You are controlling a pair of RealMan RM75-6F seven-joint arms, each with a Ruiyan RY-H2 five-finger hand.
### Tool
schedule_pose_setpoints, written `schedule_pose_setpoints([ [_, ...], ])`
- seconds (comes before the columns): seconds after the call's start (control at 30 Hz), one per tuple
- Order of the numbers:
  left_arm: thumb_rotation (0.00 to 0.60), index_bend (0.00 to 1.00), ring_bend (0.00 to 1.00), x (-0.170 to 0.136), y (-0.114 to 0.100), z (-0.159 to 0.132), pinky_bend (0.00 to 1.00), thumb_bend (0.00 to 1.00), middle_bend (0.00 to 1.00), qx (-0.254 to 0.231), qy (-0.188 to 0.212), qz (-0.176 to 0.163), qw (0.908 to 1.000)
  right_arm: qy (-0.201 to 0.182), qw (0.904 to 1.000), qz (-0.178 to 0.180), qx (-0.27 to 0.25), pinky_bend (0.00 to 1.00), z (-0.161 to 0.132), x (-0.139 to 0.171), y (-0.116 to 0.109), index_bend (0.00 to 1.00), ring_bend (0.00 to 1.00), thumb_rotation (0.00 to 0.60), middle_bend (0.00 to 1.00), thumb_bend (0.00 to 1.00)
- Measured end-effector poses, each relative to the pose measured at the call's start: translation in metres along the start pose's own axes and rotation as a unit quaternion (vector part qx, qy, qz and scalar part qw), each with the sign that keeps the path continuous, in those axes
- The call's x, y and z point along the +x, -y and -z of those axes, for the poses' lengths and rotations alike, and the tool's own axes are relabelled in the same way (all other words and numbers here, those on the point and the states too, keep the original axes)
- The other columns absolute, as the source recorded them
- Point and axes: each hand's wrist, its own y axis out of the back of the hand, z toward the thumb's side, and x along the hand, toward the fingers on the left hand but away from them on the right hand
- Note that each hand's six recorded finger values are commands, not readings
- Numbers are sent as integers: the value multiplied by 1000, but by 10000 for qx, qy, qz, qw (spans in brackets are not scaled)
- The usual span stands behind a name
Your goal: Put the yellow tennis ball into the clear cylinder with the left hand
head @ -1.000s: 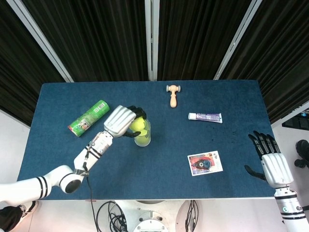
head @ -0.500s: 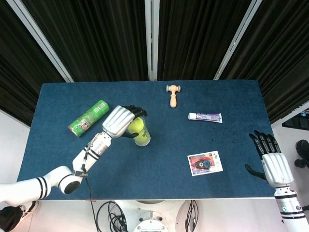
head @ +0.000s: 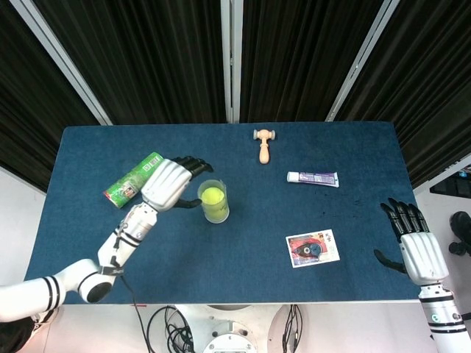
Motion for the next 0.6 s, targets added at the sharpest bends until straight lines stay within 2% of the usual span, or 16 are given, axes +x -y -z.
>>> schedule_pose_setpoints([
  [0.1,600,344,322,-28,-10,22,470,98,328,209,-322,-192,9991,-46,10000,6,-12,0,-3,1,0,0,0,600,0,153],
  [0.2,600,314,207,-70,-14,45,339,98,243,415,-737,-239,9961,-101,9999,-56,23,0,-6,2,3,0,0,600,0,152],
  [0.3,600,177,41,-121,-4,65,144,98,76,745,-1205,67,9899,-189,9997,-118,71,0,-11,2,8,0,0,600,0,153],
  [0.4,600,48,0,-168,12,76,17,98,0,1044,-1679,595,9785,-259,9995,-143,95,0,-16,2,11,0,0,600,0,153],
  [0.47,600,21,0,-194,20,82,0,97,0,1111,-2014,864,9693,-273,9994,-166,100,0,-17,2,12,0,0,600,0,153],
  [0.6,600,9,0,-222,24,93,0,98,0,1118,-2347,848,9619,-265,9993,-218,150,0,-18,-1,16,0,0,600,0,152],
])
